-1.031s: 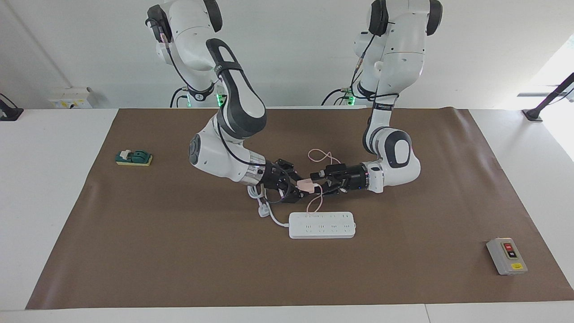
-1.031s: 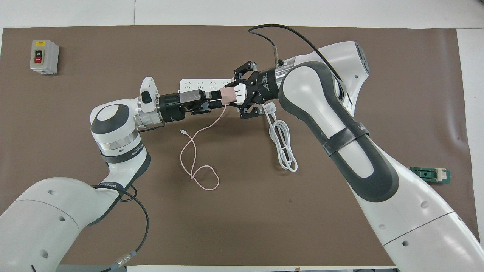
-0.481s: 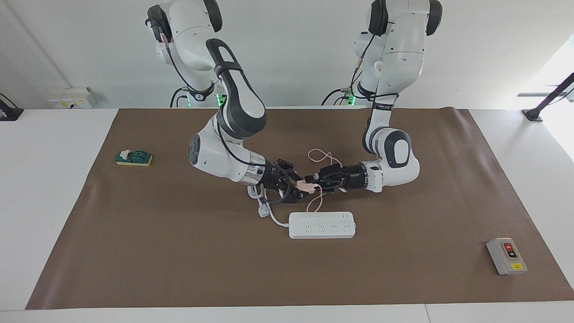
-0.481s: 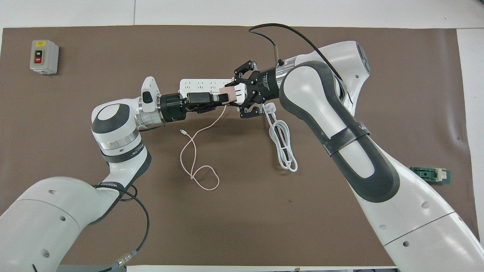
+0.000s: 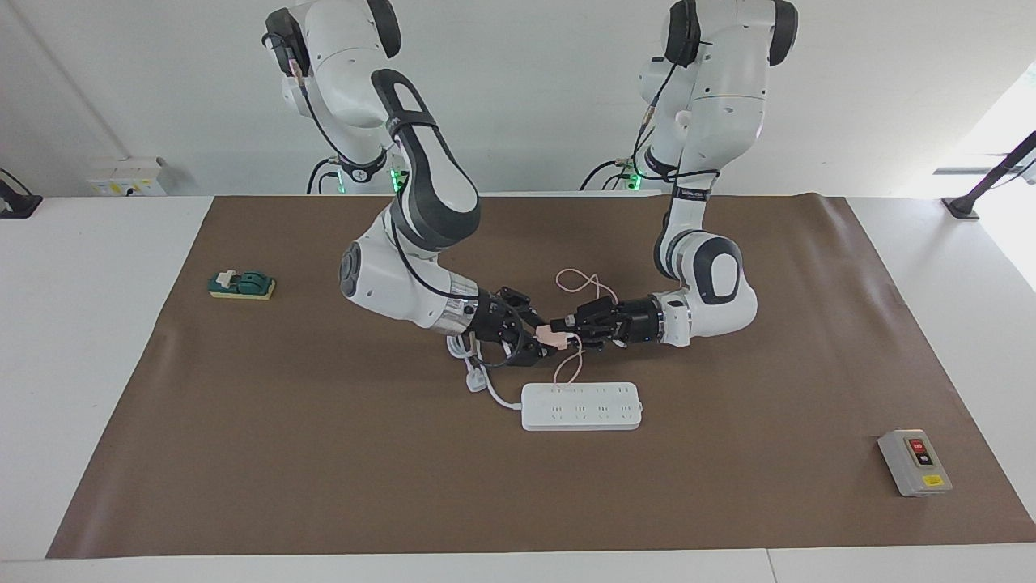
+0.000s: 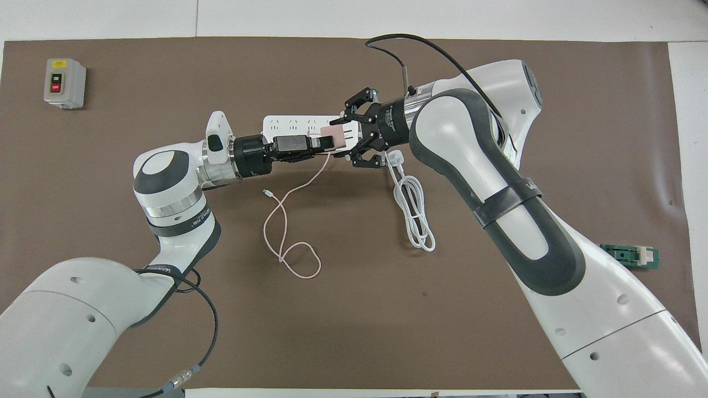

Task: Plug charger into power strip
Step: 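Pull the charger away with the left gripper while the right gripper withdraws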

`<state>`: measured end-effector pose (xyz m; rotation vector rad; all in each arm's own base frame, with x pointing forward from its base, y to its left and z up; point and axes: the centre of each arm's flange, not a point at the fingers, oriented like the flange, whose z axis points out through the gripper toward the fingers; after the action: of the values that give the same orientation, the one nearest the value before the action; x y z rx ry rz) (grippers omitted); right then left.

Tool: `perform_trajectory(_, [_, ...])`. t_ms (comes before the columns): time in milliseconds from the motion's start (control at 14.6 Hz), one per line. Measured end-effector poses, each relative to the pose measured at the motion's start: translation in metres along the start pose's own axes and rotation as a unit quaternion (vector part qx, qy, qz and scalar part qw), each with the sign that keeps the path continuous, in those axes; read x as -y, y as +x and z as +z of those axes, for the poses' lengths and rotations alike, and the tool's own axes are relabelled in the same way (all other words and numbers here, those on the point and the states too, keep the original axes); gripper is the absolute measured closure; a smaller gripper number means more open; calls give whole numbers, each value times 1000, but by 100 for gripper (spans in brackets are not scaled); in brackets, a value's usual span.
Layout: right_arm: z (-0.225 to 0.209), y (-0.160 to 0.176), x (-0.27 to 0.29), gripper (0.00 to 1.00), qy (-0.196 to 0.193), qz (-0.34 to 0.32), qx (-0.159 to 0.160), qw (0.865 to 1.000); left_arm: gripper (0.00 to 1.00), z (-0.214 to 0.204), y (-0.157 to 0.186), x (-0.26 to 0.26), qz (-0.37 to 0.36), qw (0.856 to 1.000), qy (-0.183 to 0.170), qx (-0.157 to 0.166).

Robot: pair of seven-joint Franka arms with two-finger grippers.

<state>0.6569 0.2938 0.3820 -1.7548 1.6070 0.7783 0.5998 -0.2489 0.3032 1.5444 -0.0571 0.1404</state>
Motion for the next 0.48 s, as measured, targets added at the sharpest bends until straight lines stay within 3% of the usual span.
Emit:
perform_trajectory(137, [-6,3,3,1,5,15,0,1000,69,-8,10,-8,16,1000,11,7])
perform_trajectory(344, [-21,14,10,0,17,27,-1,1000,69,-23,20,-12,28,999,32,16])
perform_trajectory(481, [-36,26,16,0,25,35,-1,999,69,-43,37,-26,29,997,67,32])
